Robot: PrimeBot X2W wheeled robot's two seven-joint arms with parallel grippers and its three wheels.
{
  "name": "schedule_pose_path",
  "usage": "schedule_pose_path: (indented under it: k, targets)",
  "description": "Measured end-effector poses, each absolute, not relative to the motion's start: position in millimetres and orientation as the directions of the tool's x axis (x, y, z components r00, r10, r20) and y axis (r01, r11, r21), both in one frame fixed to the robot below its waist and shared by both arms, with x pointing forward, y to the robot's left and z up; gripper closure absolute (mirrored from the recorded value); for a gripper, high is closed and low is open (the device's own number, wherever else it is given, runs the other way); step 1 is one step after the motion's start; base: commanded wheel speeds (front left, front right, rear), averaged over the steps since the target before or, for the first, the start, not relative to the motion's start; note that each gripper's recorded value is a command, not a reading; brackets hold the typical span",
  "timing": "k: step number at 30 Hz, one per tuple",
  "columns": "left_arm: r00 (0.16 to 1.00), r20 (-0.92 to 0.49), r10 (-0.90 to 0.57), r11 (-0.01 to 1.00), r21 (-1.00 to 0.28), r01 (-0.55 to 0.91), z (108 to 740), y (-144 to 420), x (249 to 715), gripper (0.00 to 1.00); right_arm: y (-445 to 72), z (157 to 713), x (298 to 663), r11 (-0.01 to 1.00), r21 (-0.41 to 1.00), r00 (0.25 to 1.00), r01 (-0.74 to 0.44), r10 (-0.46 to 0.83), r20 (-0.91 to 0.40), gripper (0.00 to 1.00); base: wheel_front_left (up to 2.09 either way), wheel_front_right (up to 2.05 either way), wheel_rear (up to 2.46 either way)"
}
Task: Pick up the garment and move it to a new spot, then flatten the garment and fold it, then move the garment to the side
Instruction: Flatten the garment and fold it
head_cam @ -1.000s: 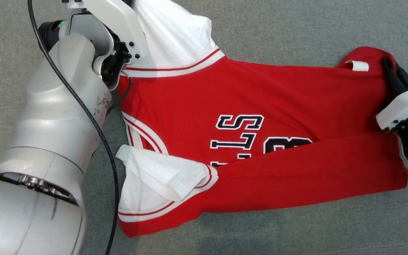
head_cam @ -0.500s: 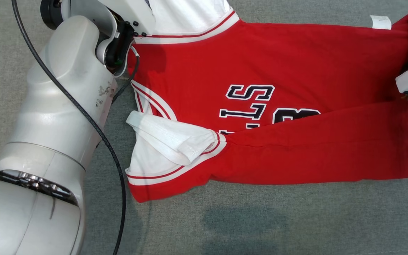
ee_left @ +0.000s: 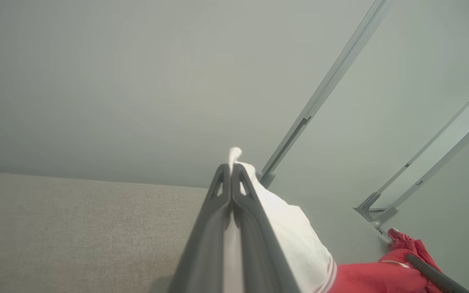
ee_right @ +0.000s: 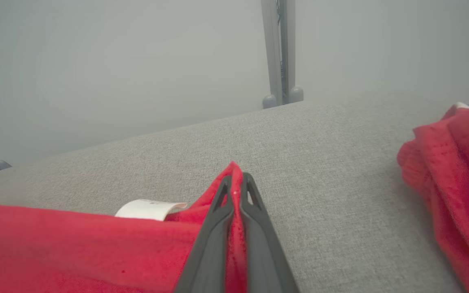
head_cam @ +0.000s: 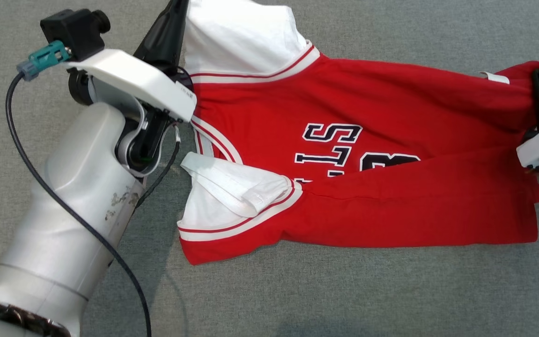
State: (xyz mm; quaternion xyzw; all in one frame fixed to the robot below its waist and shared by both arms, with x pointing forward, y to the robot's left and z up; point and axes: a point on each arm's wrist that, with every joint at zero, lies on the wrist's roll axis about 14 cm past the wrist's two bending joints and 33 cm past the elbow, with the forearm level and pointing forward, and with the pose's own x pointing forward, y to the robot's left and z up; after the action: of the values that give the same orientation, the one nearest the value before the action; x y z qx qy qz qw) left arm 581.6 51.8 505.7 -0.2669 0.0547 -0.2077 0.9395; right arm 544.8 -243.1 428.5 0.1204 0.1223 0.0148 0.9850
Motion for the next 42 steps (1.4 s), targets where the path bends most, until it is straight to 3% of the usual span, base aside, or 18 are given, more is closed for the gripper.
schedule_pose_path:
  k: [9, 20, 36, 37, 38, 39, 40, 41, 42]
  targets:
    - [0.906, 0.043, -0.421, 0.697, -0.623, 0.354, 507.3, 59.4, 530.9, 1.0, -243.9, 425.9, 519.9, 0.965, 0.263, 0.967, -0.002, 0.069, -0.246, 1.0, 0.0, 0.0, 0.0]
    - [0.904, -0.033, -0.426, 0.656, -0.699, 0.284, 492.8, 60.8, 460.8, 1.0, -248.0, 417.3, 490.9, 0.963, 0.27, 0.961, 0.007, 0.068, -0.267, 1.0, 0.0, 0.0, 0.0]
    - [0.892, -0.164, -0.421, 0.644, -0.746, 0.166, 462.8, 61.9, 408.4, 1.0, -255.1, 387.1, 459.9, 0.968, 0.244, 0.932, 0.054, 0.039, -0.361, 1.0, 0.0, 0.0, 0.0]
    - [0.888, -0.175, -0.425, 0.651, -0.741, 0.165, 459.9, 60.8, 406.8, 1.0, -255.0, 385.3, 458.8, 0.967, 0.246, 0.93, 0.06, 0.035, -0.367, 0.92, 0.0, 0.0, 0.0]
    - [0.886, -0.188, -0.423, 0.658, -0.736, 0.158, 456.7, 60.5, 405.7, 1.0, -254.3, 383.7, 457.6, 0.967, 0.247, 0.928, 0.064, 0.034, -0.371, 0.66, 0.0, 0.0, 0.0]
    - [0.885, -0.203, -0.419, 0.668, -0.729, 0.149, 452.6, 60.6, 404.6, 1.0, -252.9, 382.5, 456.6, 0.967, 0.245, 0.926, 0.063, 0.034, -0.375, 0.24, 0.0, 0.0, 0.0]
    - [0.885, -0.203, -0.419, 0.668, -0.729, 0.149, 452.6, 60.6, 404.6, 1.0, -252.9, 382.5, 456.6, 0.967, 0.245, 0.926, 0.063, 0.034, -0.375, 0.0, 0.0, 0.0, 0.0]
    - [0.882, -0.219, -0.416, 0.685, -0.714, 0.146, 448.4, 60.5, 402.8, 0.72, -251.8, 381.1, 455.3, 0.968, 0.243, 0.925, 0.064, 0.034, -0.379, 0.0, 0.0, 0.0, 0.0]
    - [0.88, -0.235, -0.412, 0.701, -0.699, 0.141, 444.3, 60.9, 401.1, 0.1, -251.5, 380.1, 454.0, 0.968, 0.242, 0.923, 0.066, 0.032, -0.383, 0.0, 0.0, 0.0, 0.0]
